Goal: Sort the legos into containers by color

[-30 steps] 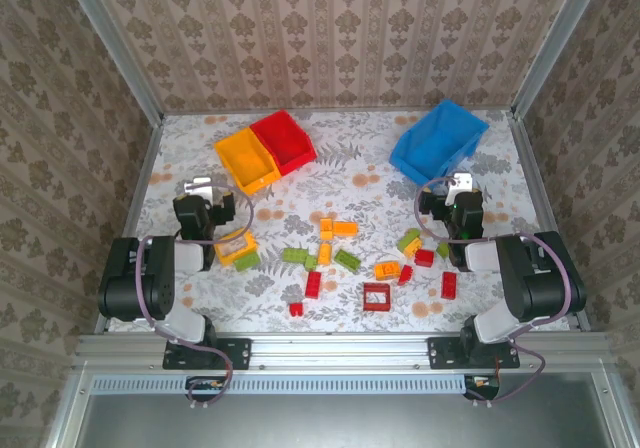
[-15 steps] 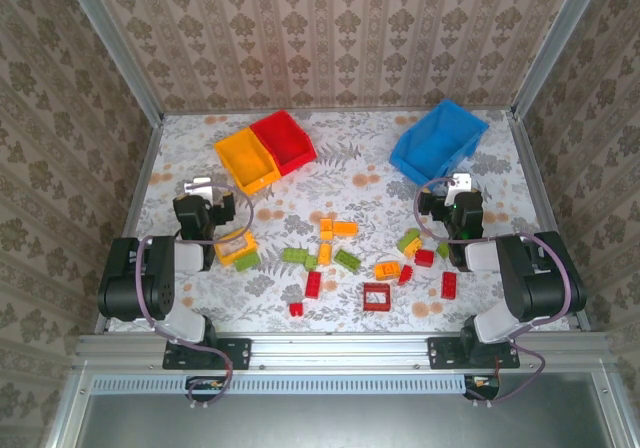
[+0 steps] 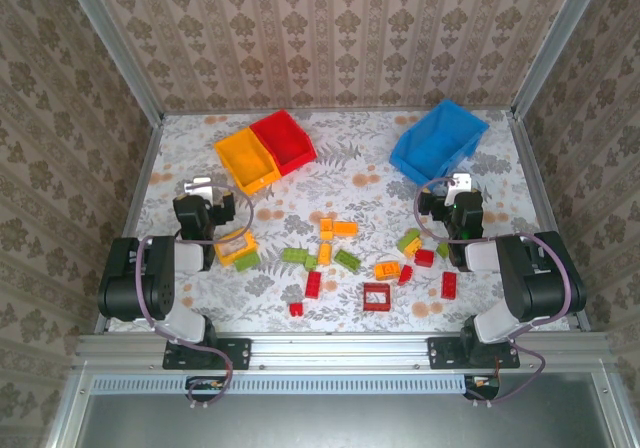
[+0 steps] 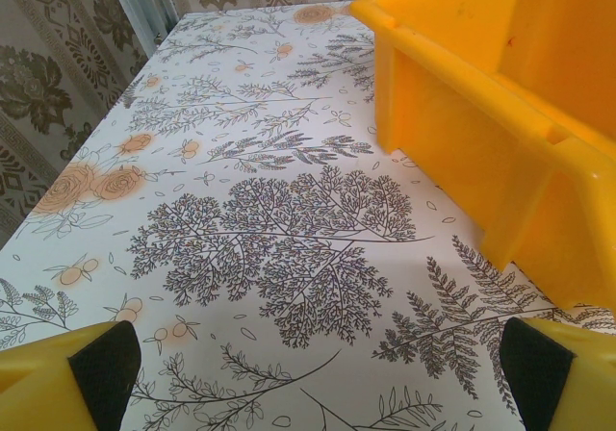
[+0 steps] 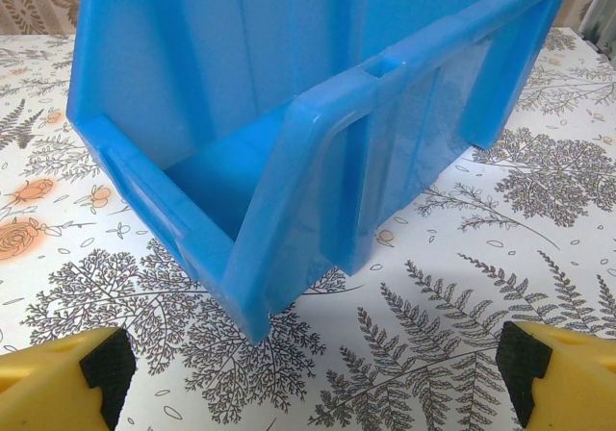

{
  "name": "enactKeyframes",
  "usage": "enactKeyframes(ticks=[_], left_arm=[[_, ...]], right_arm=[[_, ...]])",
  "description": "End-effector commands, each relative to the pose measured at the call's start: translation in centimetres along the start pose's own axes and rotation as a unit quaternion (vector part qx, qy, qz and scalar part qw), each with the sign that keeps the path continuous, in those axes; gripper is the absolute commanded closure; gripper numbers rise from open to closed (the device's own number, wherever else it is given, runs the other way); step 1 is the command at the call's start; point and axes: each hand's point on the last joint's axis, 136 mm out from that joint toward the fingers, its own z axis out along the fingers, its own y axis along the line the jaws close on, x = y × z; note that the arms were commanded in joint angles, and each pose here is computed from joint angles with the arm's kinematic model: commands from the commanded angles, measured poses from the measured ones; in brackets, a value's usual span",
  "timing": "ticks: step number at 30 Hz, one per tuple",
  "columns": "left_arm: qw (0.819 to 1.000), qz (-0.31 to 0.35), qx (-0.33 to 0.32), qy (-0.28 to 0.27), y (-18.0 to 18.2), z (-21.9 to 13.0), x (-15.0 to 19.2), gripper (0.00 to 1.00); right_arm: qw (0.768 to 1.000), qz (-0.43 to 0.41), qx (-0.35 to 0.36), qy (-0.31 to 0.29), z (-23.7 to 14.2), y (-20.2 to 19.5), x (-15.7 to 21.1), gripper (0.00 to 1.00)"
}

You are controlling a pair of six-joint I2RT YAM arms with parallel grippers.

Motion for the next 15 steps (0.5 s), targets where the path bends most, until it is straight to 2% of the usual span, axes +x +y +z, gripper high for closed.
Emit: enactKeyframes(ticks=[1,4,6,8,10,11,12,13,14,15], left_arm=[[0.999,0.005,-0.002,-0.032,0.0,-0.6,-1.7,0.0],[0.998,0.033,-0.028,-0.035,-0.2,-2.9,-4.7,0.0],[0.997,0.027,-0.044,-0.057,-0.2,-4.9,-8.0,0.0],[0.995,0.003,-0.062,-0.079,0.0,-7.0,-11.8,0.0],[0.996,-0.054,-0.064,-0.036,0.5,-8.2,-13.3,0.0],[0.991,-0.113,-0.072,0.029,1.1,-9.0,-12.2,0.0],[0.979,-0.164,-0.089,0.081,2.0,-9.9,-11.1,0.0],[0.963,-0.224,-0.111,0.101,3.0,-10.3,-10.8,0.0],[0.956,-0.262,-0.077,0.112,2.6,-9.7,-10.6,0.0],[0.949,-0.289,-0.042,0.12,2.0,-9.2,-10.5,0.0]], right_arm=[[1.0,0.001,0.002,-0.024,-0.6,-0.1,-1.9,0.0],[0.998,0.009,0.046,-0.034,-3.2,-0.9,-6.2,0.0],[0.993,0.084,0.067,-0.045,-5.4,-1.9,-10.3,0.0],[0.981,0.179,0.074,0.002,-7.5,-2.5,-12.8,0.0],[0.965,0.251,0.054,0.053,-9.1,-2.2,-13.1,0.0],[0.958,0.281,0.023,0.051,-9.2,-1.6,-13.2,0.0],[0.951,0.306,-0.016,0.047,-9.2,-1.1,-13.4,0.0],[0.938,0.34,-0.037,0.051,-9.1,-1.3,-13.2,0.0],[0.929,0.362,-0.024,0.065,-9.1,-1.9,-12.8,0.01],[0.929,0.361,-0.005,0.083,-9.4,-2.3,-12.7,0.07]])
